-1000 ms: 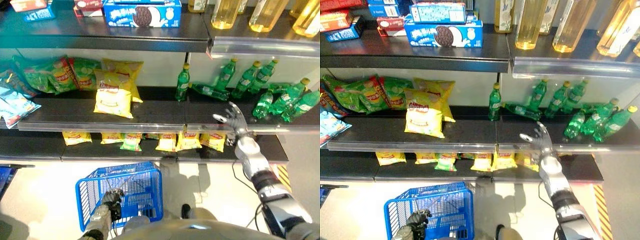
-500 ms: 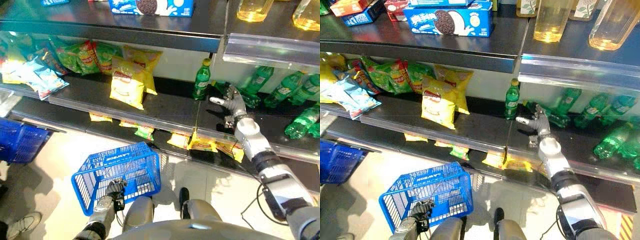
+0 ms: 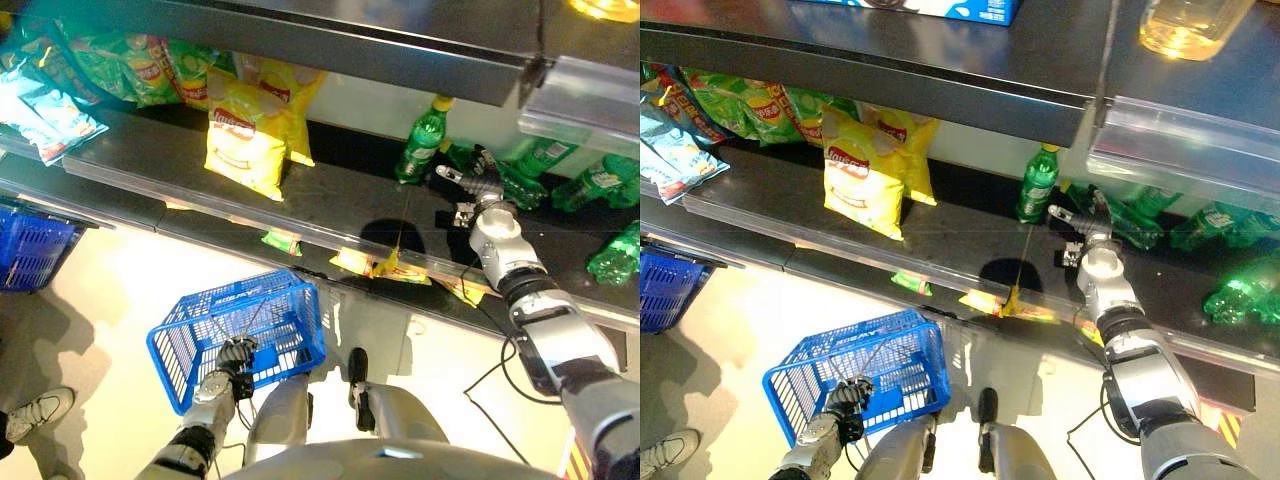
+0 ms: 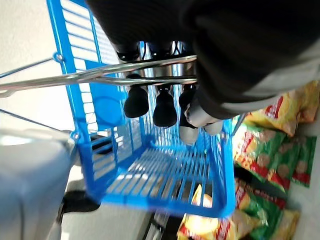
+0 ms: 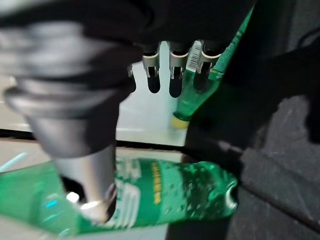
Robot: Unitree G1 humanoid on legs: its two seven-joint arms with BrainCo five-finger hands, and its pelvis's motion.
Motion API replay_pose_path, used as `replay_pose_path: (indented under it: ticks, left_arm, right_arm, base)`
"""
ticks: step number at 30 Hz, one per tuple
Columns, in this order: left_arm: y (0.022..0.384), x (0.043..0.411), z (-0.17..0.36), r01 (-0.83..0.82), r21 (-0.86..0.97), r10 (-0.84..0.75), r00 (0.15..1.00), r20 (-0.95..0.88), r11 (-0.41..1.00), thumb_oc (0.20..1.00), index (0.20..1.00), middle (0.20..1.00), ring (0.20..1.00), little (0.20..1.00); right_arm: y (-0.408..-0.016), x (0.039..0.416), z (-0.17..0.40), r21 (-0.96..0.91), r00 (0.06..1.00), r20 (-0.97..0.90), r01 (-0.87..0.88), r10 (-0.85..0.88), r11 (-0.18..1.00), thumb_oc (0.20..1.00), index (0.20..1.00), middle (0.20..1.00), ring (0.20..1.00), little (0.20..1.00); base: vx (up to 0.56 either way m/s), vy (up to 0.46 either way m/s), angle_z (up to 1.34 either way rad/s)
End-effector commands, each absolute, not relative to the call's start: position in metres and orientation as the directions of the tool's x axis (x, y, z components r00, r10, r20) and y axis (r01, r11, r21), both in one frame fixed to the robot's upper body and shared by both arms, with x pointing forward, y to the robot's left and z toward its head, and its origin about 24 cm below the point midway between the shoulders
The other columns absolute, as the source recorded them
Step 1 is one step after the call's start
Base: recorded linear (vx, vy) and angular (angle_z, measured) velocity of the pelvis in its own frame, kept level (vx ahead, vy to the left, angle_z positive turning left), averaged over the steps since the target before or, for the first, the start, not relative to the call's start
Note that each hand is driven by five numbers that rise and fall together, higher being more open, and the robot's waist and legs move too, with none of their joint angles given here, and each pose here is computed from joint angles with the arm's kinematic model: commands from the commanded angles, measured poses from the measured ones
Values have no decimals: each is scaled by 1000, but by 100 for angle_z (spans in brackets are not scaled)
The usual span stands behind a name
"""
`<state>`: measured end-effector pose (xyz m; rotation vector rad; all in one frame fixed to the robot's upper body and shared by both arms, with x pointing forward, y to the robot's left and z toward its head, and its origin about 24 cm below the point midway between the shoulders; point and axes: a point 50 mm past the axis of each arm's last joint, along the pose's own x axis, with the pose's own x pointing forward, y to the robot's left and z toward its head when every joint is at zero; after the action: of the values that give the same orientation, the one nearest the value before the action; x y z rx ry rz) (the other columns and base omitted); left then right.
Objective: Pick up the snacks into the basket
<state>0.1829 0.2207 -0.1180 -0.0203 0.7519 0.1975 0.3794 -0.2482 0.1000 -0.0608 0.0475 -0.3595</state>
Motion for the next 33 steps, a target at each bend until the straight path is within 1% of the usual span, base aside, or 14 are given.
replay_pose_path:
  ticks: [1,6,13,22,33]
  left_arm:
    - [223,182,-115,-175,59,171,736,-655,983,200,200,200,200,200]
    - [219,184,-113,-162,46,153,749,-645,986,200,200,200,200,200]
    - [212,185,-113,-140,29,126,759,-638,990,200,200,200,200,200]
    - [213,184,-113,-141,27,125,758,-640,990,200,200,200,200,200]
    - [209,194,-104,-112,4,92,796,-599,994,200,200,200,200,200]
  right_arm:
    - [-252,388,134,-28,931,70,361,-358,932,1000,1000,1000,1000,1000]
    - [-253,391,137,-68,938,63,345,-341,936,1000,1000,1000,1000,1000]
    - [-254,400,160,-135,936,94,348,-338,928,1000,1000,1000,1000,1000]
    - [-256,405,181,-141,933,132,353,-335,925,1000,1000,1000,1000,1000]
    - [-273,404,200,-117,912,149,401,-383,909,1000,1000,1000,1000,1000]
  base:
    - [8,41,-1]
    - [-2,10,-2]
    - [0,0,0]
    - [-10,1,8]
    - [-8,-5,13]
